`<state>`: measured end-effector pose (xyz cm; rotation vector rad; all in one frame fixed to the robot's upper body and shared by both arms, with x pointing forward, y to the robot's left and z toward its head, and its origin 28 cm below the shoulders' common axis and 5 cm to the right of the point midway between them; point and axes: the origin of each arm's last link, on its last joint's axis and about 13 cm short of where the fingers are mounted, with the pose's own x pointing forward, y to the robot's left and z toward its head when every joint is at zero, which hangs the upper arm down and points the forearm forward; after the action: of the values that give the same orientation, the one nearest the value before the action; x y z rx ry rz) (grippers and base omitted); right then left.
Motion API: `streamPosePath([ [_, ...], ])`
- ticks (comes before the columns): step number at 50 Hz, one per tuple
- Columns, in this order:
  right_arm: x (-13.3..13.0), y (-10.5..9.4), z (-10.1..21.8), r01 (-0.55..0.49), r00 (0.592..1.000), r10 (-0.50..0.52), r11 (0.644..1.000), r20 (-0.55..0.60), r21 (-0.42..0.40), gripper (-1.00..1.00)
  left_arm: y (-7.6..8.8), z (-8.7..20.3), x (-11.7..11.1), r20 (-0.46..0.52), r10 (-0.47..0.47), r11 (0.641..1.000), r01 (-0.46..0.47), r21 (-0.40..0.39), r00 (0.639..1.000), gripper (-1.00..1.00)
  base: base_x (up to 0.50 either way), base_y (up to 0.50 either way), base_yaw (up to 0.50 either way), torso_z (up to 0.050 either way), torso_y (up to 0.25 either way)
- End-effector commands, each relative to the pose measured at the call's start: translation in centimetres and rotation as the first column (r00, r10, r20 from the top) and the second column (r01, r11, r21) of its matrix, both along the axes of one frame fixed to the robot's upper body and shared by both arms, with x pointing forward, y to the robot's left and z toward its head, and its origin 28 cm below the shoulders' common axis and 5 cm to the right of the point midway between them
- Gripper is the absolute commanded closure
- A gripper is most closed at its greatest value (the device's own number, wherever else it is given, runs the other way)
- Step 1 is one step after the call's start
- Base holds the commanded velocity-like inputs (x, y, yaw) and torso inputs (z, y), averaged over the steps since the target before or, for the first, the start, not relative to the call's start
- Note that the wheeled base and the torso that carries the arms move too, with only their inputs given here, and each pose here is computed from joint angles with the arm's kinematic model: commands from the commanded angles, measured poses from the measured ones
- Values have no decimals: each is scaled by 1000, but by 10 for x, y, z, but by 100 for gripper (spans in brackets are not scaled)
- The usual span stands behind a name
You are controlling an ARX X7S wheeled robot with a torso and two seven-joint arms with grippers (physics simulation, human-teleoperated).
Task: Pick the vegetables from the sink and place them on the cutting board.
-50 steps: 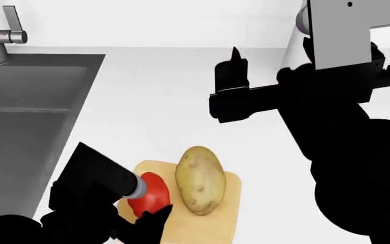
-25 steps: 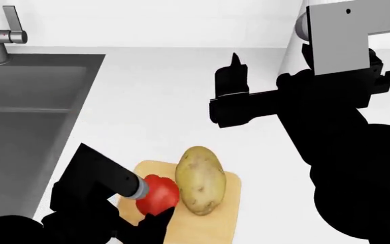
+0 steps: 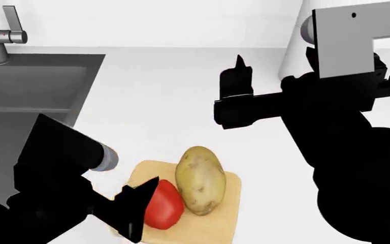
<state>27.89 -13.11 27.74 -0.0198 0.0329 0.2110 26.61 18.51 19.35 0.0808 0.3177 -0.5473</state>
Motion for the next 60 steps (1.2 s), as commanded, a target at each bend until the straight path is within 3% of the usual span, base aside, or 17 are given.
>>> streamPosePath([
  [1,-2,-4,-1,21,1000,-21,1000,3,6,-100,17,24,-1,56,62,997,-60,-40,997,-100,0,0,0,0,0],
  [17,-13,-20,-6,79,997,-79,997,12,17,-100,52,41,1,101,203,978,-196,-75,974,-100,0,0,0,0,0],
  [20,-18,-24,-11,85,996,-85,996,13,21,-100,61,46,-2,119,244,966,-229,-122,963,-100,0,0,0,0,0],
  [22,-20,-27,-15,92,996,-93,995,16,23,-100,67,46,-2,136,279,959,-269,-90,951,-100,0,0,0,0,0],
  [29,-22,-39,-17,124,992,-125,992,14,25,-100,78,57,-4,170,332,942,-317,-107,928,-100,0,0,0,0,0],
  [45,-28,-43,11,135,989,-135,991,53,7,-100,86,86,-13,211,356,934,-338,-120,910,-100,0,0,0,0,0],
  [54,-16,-45,23,144,987,-143,990,74,-6,-100,84,96,1,217,354,935,-344,-85,910,-100,0,0,0,0,0],
  [60,-2,-50,43,146,985,-144,989,91,-7,-100,82,125,18,246,358,934,-350,-79,901,-100,0,0,0,0,0],
])
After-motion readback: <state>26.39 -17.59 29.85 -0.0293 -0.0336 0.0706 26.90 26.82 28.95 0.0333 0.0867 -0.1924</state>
